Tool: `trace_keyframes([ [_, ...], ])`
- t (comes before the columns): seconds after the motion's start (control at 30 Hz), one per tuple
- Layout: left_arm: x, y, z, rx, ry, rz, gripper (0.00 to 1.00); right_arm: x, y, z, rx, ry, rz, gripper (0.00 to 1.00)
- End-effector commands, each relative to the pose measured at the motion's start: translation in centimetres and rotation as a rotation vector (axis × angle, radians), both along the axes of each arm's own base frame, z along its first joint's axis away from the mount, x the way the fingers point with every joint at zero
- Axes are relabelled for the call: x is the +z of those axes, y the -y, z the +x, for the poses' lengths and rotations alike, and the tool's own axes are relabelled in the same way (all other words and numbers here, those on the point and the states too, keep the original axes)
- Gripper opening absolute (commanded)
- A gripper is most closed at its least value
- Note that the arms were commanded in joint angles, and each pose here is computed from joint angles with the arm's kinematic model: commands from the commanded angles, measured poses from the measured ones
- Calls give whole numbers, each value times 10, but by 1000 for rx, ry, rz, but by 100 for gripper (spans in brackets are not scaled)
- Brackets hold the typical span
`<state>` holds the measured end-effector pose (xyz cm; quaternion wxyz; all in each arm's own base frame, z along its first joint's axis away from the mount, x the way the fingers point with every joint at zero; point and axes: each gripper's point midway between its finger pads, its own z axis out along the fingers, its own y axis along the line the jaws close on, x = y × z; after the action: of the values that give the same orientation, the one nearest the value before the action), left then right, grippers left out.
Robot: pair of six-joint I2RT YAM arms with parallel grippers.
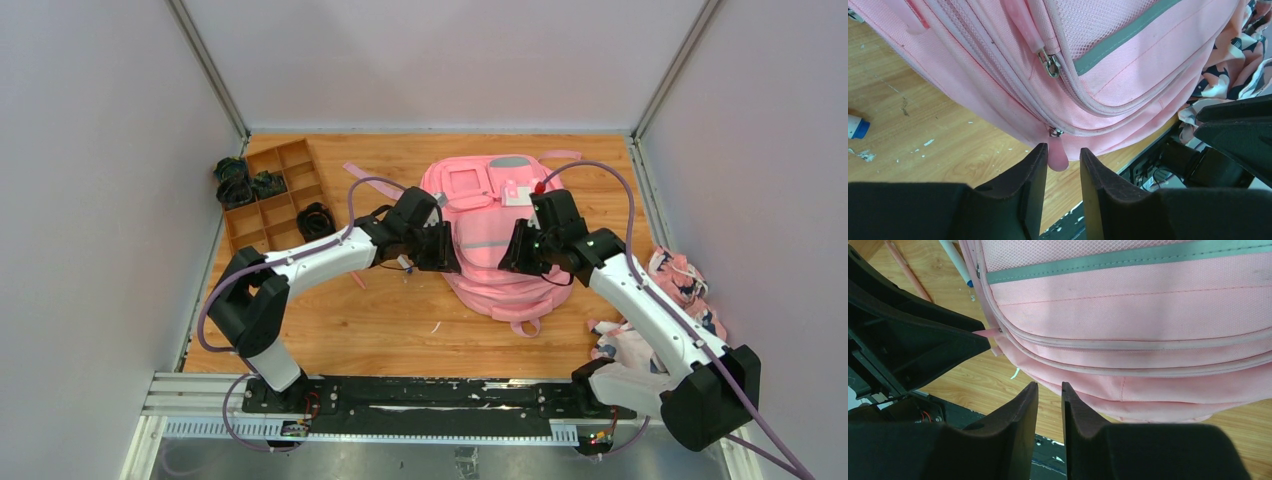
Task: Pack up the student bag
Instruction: Zip the student bag at the center of the board.
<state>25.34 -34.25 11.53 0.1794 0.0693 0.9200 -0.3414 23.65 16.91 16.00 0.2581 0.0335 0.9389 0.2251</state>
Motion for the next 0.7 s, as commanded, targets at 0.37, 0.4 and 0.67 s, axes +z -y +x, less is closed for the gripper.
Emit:
trace_keyframes([
  [0.37, 9, 13, -13, -46, -3, -69, 0, -5, 3, -3, -11, -27, 11, 29],
  [0.4, 10, 14, -14, -48, -2, -76, 0, -5, 3, -4, -14, -33, 17, 29],
  [0.67, 34, 22, -33, -13, -7, -211, 0, -1, -36, -16, -116, -184, 319, 37],
])
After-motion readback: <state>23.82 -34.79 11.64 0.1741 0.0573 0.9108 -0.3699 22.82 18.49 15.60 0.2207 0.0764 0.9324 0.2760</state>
